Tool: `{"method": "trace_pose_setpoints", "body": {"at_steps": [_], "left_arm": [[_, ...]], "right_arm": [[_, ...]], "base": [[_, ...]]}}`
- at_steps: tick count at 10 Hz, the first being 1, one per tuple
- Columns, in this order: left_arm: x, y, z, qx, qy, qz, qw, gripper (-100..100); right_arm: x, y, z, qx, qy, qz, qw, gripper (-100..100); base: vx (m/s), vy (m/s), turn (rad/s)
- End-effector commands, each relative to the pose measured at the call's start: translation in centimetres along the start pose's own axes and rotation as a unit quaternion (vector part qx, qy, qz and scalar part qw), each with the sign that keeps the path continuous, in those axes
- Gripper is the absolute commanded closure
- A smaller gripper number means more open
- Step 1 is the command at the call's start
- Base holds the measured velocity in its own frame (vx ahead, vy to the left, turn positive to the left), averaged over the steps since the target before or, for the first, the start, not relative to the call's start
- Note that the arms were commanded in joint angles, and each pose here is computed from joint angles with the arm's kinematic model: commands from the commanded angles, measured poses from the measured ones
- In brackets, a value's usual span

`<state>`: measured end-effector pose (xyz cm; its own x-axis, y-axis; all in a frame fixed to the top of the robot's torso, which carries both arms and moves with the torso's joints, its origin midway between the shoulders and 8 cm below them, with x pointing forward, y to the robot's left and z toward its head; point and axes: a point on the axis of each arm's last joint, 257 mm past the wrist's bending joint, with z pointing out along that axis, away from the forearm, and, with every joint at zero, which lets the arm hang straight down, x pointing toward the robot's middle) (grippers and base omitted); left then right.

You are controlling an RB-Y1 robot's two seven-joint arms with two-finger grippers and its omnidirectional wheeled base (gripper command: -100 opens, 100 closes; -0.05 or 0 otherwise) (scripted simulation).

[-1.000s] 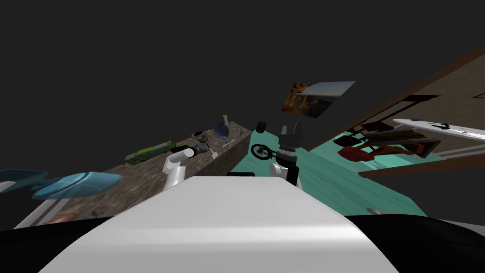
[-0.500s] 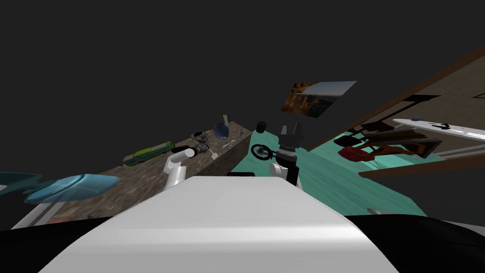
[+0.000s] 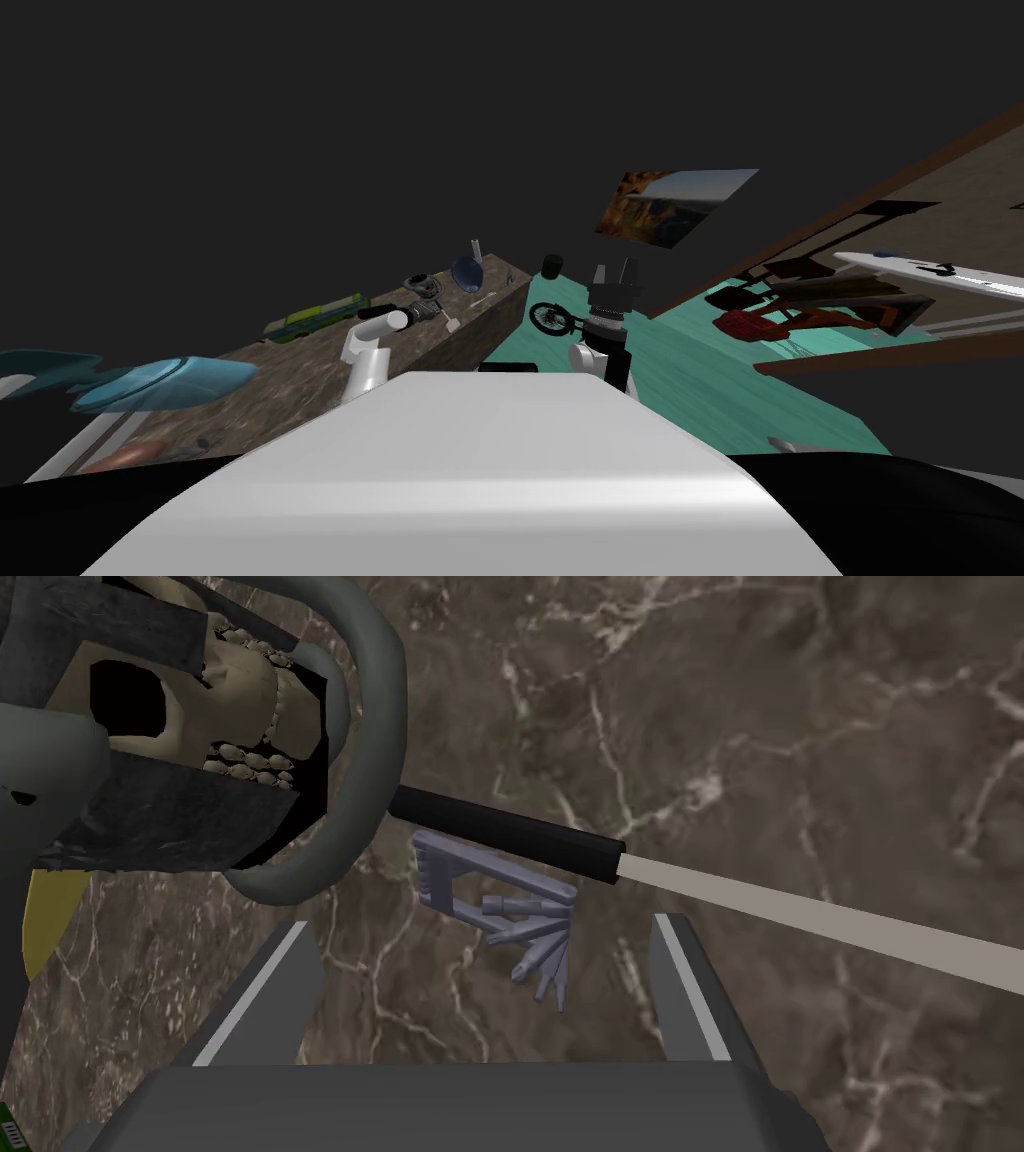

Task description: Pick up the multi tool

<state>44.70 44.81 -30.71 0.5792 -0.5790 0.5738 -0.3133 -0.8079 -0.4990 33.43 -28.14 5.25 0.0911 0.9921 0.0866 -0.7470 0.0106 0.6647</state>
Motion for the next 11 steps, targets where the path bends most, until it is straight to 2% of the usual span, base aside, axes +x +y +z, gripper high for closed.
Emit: {"method": "trace_pose_setpoints", "body": {"at_steps": [1, 5, 6, 9, 10, 11], "left_arm": [[-0.3, -1.0, -0.5, -0.002, -0.008, 0.008, 0.9999, -100], [-2.3, -3.1, -1.8, -0.013, -0.046, 0.028, 0.9985, -100], [-2.4, -3.0, -1.8, -0.016, -0.047, 0.028, 0.9984, -100], [-4.6, -4.7, -3.2, -0.026, -0.085, 0.042, 0.9951, -100], [-4.7, -4.5, -3.2, -0.029, -0.087, 0.042, 0.9949, -100], [-5.5, -5.1, -3.8, -0.033, -0.101, 0.046, 0.9933, -100]], "right_arm": [[0.0, 0.0, 0.0, 0.000, 0.000, 0.000, 1.0000, 0], [0.0, 0.0, 0.0, 0.000, 0.000, 0.000, 1.0000, 0], [0.0, 0.0, 0.0, 0.000, 0.000, 0.000, 1.0000, 0], [0.0, 0.0, 0.0, 0.000, 0.000, 0.000, 1.0000, 0], [0.0, 0.0, 0.0, 0.000, 0.000, 0.000, 1.0000, 0], [0.0, 0.0, 0.0, 0.000, 0.000, 0.000, 1.0000, 0]], "base": [[-0.146, -0.082, 0.078], [-0.121, -0.022, 0.110], [-0.095, 0.011, 0.035], [-0.102, 0.006, 0.123], [-0.094, 0.016, 0.039], [-0.093, 0.023, 0.072]]}}
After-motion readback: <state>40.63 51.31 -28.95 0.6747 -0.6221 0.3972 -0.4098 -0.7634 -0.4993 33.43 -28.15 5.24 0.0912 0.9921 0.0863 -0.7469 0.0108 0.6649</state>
